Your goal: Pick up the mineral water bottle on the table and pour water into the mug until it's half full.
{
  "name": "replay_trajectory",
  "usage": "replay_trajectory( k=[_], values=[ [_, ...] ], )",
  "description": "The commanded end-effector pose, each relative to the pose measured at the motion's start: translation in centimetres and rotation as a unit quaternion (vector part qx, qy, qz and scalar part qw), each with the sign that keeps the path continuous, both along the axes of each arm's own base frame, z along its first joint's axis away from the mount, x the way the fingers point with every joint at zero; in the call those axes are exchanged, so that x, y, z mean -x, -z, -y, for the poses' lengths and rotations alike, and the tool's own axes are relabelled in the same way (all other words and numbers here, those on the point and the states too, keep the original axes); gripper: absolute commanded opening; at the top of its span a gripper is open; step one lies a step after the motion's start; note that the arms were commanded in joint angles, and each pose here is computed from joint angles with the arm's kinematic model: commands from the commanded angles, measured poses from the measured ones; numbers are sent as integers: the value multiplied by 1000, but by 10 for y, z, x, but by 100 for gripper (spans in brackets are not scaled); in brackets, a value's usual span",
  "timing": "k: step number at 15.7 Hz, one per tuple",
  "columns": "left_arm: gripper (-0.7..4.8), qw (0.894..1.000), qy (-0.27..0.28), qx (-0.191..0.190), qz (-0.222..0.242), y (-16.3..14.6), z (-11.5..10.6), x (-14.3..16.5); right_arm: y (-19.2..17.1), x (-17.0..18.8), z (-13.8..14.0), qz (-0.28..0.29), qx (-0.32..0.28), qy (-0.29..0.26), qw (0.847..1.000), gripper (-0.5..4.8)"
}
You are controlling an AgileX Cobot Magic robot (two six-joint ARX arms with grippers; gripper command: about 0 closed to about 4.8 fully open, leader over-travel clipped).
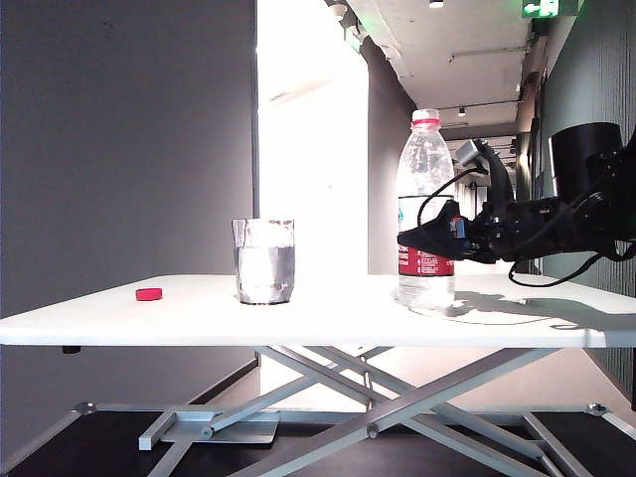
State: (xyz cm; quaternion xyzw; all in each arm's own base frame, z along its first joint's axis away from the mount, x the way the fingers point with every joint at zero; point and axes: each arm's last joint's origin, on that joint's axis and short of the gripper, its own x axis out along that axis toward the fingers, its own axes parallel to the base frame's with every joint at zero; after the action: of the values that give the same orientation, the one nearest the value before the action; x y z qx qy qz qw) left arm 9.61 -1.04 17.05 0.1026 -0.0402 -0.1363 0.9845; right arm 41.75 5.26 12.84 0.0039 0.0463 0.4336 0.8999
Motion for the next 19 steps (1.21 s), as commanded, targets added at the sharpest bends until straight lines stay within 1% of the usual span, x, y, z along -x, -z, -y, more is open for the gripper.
replay_trajectory(
  k=[1, 5, 7, 11, 13, 14, 16, 18, 19],
  values=[
    [-4, 1000, 1, 2, 6, -2, 0, 0, -3, 0, -1, 8, 0, -8, 1000, 479],
    [-4, 1000, 1, 2, 6, -2, 0, 0, -5, 0, 3, 25, 0, -14, 1000, 479],
    [-4, 1000, 1, 2, 7, -2, 0, 0, -9, 0, 15, 29, -3, -15, 999, 479],
    [-4, 1000, 1, 2, 6, -2, 0, 0, -17, 2, 39, 18, -23, -49, 998, 479],
    [-4, 1000, 1, 2, 6, -2, 0, 0, -21, 4, 43, 19, -26, -69, 997, 479],
    [-4, 1000, 1, 2, 7, -2, 0, 0, -22, 8, 45, 10, -30, -69, 997, 479],
    [-4, 1000, 1, 2, 6, -2, 0, 0, -24, 17, 52, 13, -29, -69, 997, 479],
    [-4, 1000, 1, 2, 6, -2, 0, 0, -26, 23, 60, 10, -29, -58, 998, 479],
    [-4, 1000, 1, 2, 6, -2, 0, 0, -27, 26, 66, 8, -30, -45, 999, 366]
  ],
)
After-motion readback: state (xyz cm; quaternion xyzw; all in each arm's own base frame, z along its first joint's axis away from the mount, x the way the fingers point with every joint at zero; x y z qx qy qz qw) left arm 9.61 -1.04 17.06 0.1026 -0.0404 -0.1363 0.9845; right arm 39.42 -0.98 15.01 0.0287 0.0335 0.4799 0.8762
